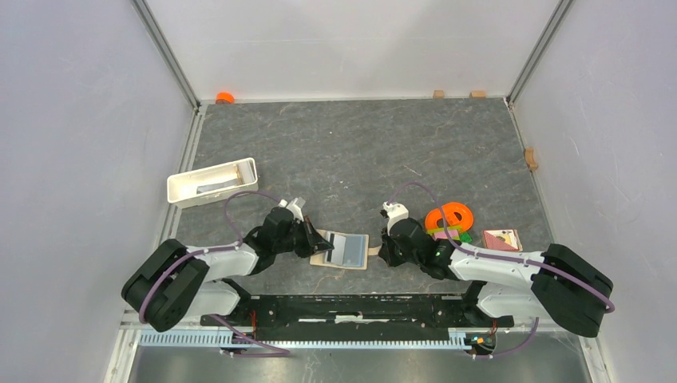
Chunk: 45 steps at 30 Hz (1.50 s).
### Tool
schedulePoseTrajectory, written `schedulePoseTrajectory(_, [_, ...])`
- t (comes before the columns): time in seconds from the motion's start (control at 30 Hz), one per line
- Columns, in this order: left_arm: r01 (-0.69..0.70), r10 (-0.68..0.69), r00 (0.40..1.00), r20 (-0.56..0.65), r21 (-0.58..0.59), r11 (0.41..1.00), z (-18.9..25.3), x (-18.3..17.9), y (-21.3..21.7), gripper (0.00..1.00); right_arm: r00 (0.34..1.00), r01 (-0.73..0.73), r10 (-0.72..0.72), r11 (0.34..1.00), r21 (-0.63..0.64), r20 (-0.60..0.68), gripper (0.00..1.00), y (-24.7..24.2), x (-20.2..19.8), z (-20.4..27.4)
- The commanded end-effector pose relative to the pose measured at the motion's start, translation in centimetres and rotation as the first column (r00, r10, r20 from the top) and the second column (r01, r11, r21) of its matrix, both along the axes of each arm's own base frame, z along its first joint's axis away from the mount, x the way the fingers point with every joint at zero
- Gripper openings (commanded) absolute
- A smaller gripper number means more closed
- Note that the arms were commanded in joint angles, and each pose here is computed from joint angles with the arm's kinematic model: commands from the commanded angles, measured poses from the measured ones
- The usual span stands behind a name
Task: Put the credit cards into the card holder
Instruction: Insert the credit card into the card holder.
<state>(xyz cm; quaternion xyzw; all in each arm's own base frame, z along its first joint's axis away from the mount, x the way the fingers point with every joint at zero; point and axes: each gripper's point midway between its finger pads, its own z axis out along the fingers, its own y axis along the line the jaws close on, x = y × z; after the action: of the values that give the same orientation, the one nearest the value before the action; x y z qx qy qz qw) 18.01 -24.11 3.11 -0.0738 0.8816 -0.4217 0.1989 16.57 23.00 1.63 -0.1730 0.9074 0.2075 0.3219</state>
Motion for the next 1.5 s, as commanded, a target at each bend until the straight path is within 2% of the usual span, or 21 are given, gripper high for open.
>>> schedulePoseTrajectory(0.0, [0.005, -0.004, 0.998, -0.057, 0.031, 0.999, -1.7, -1.2, 0.2, 0.02, 0.999, 0.003, -0.005, 0.999, 0.052, 0.035, 0.06, 1.5, 1.0, 1.9])
schedulePoseTrajectory(0.43, [0.016, -0.012, 0.998, -0.055, 0.068, 0.998, -2.9, -1.4, -0.1, 0.02, 0.999, -0.008, 0.007, 0.999, 0.053, 0.033, 0.06, 1.8, 0.9, 1.8])
schedulePoseTrajectory(0.7, [-0.025, 0.024, 1.0, 0.004, 0.097, 0.995, -3.5, -0.4, 0.4, 0.02, 1.0, -0.009, 0.007, 0.999, 0.049, 0.03, 0.05, 1.6, 0.8, 1.6])
schedulePoseTrajectory(0.87, [-0.03, 0.029, 0.999, 0.016, 0.093, 0.995, -3.6, -0.1, 0.3, 0.02, 1.0, -0.01, 0.009, 0.999, 0.041, 0.024, 0.0, 1.6, 0.7, 1.3])
schedulePoseTrajectory(1.47, [-0.032, 0.031, 0.999, 0.02, 0.056, 0.998, -3.7, 0.2, -0.3, 0.02, 1.0, -0.008, 0.008, 1.0, 0.028, 0.018, 0.0, 1.3, 0.5, 1.0])
